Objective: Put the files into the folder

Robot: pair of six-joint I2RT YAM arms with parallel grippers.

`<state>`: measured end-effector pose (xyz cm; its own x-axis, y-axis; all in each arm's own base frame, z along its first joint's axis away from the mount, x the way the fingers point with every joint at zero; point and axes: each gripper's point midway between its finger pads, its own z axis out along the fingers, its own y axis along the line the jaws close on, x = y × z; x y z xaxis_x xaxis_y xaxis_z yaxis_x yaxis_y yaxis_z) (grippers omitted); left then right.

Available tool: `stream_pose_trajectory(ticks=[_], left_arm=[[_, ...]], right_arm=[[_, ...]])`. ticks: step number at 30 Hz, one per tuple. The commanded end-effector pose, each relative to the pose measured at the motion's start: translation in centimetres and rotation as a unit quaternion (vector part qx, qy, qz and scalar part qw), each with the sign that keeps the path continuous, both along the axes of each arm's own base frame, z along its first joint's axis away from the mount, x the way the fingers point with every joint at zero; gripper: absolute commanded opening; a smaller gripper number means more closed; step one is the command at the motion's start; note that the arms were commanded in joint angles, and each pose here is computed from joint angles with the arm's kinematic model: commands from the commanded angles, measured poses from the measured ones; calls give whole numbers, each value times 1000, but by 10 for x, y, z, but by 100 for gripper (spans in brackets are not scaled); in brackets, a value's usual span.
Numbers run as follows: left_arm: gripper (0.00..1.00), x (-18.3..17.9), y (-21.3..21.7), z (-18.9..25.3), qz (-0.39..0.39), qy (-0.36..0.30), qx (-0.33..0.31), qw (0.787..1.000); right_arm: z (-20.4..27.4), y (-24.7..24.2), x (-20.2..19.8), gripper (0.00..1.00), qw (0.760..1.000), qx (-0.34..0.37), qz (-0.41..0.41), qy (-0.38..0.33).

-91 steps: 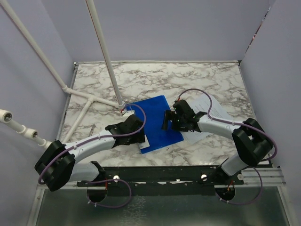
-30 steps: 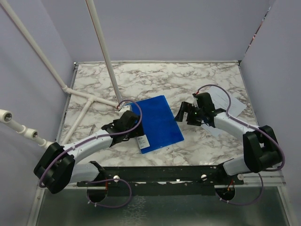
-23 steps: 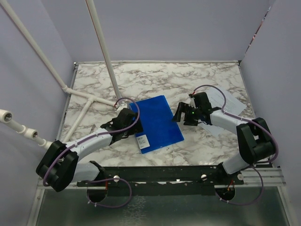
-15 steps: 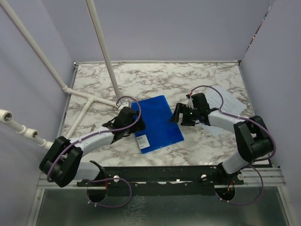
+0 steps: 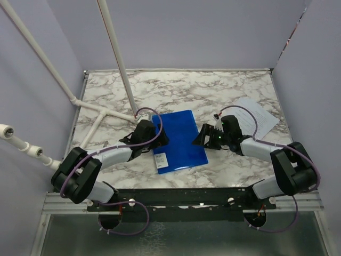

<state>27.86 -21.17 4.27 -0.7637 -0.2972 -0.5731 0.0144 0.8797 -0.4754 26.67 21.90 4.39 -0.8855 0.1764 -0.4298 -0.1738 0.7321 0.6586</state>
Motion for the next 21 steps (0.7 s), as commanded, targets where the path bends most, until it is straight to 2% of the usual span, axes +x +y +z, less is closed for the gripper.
stream_pose_trajectory(ticks=[1,12,21], left_arm=[[99,-14,-14,-8,-44,19,-29,998],[99,-31,-29,-13,-82,34,-53,995],[99,-40,24,-24,10,79,58,995]], right_arm=[[-23,-16,-41,93,998,-19,-15,61],[-17,-31,-52,93,997,-33,-43,49],[12,-43,-49,94,997,-65,-48,15]])
